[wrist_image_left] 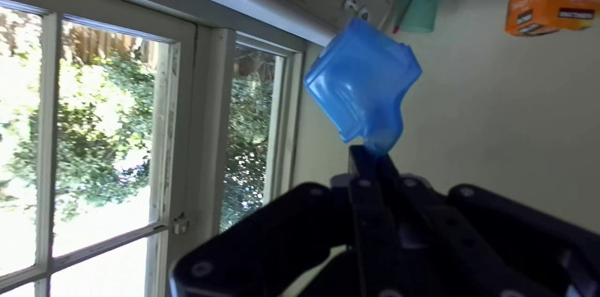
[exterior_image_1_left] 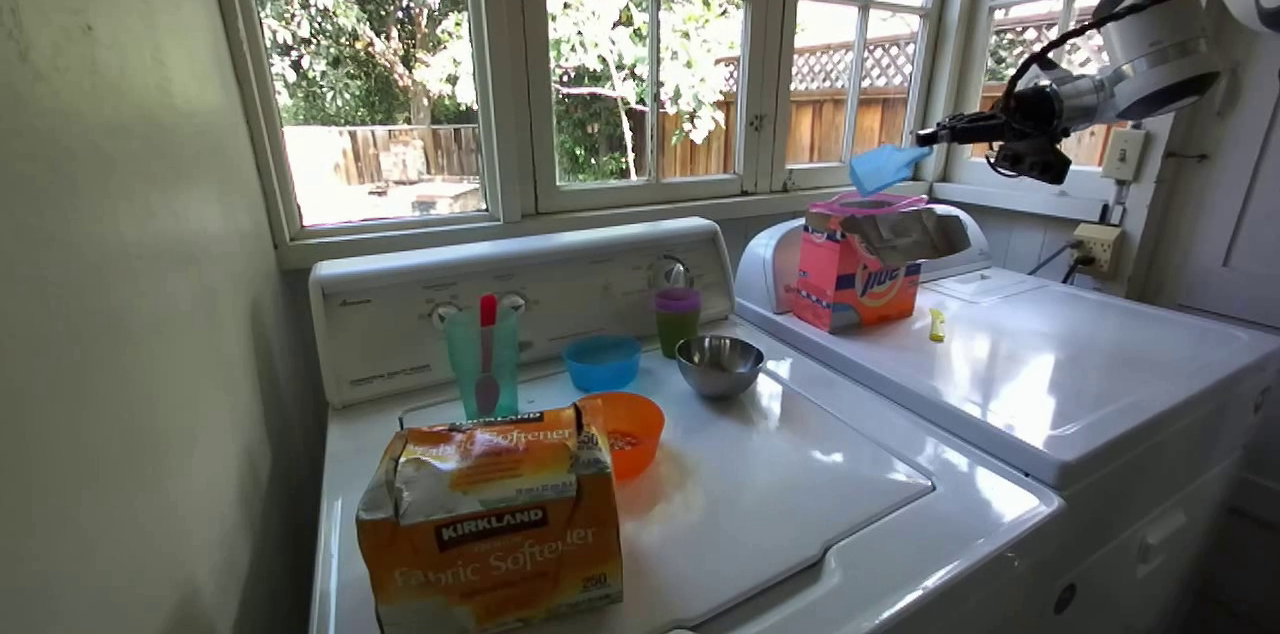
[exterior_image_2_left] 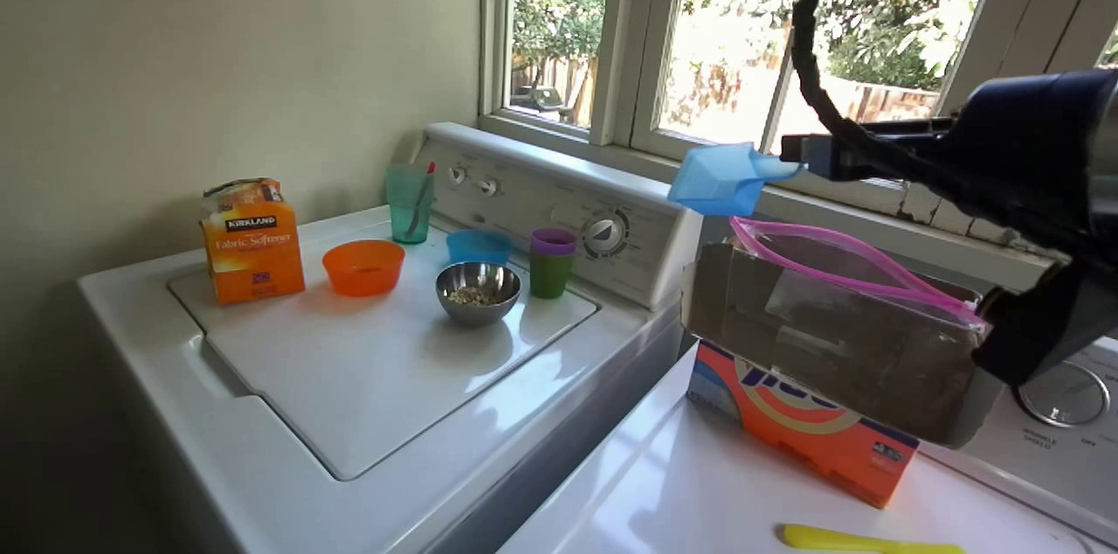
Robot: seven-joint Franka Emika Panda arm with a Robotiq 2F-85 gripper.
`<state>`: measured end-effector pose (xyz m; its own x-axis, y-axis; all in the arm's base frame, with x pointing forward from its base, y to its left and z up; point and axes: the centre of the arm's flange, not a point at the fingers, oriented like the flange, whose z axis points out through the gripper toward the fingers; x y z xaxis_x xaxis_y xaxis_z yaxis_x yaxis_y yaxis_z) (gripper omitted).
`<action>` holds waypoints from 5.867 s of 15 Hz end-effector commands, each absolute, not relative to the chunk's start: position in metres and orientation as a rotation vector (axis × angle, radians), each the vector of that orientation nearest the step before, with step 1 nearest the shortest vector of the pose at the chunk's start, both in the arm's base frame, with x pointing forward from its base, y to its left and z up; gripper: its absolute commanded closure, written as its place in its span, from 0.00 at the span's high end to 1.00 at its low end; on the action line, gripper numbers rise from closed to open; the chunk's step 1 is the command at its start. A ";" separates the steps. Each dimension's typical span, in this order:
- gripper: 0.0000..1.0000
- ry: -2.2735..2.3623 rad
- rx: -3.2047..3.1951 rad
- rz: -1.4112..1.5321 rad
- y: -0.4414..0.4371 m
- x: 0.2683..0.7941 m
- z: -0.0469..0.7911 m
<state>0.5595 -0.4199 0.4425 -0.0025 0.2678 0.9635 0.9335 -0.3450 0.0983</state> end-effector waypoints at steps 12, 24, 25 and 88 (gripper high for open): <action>0.01 -1.046 -1.728 -0.945 -0.438 0.600 0.395; 0.01 -0.733 -1.898 -0.559 -0.451 0.618 0.319; 0.01 -0.709 -1.904 -0.537 -0.453 0.618 0.313; 1.00 -0.356 -2.761 -0.363 -0.460 0.591 0.443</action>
<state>0.5995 -0.4761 0.4237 0.9244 0.2219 0.3102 0.3287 -0.8760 -0.3529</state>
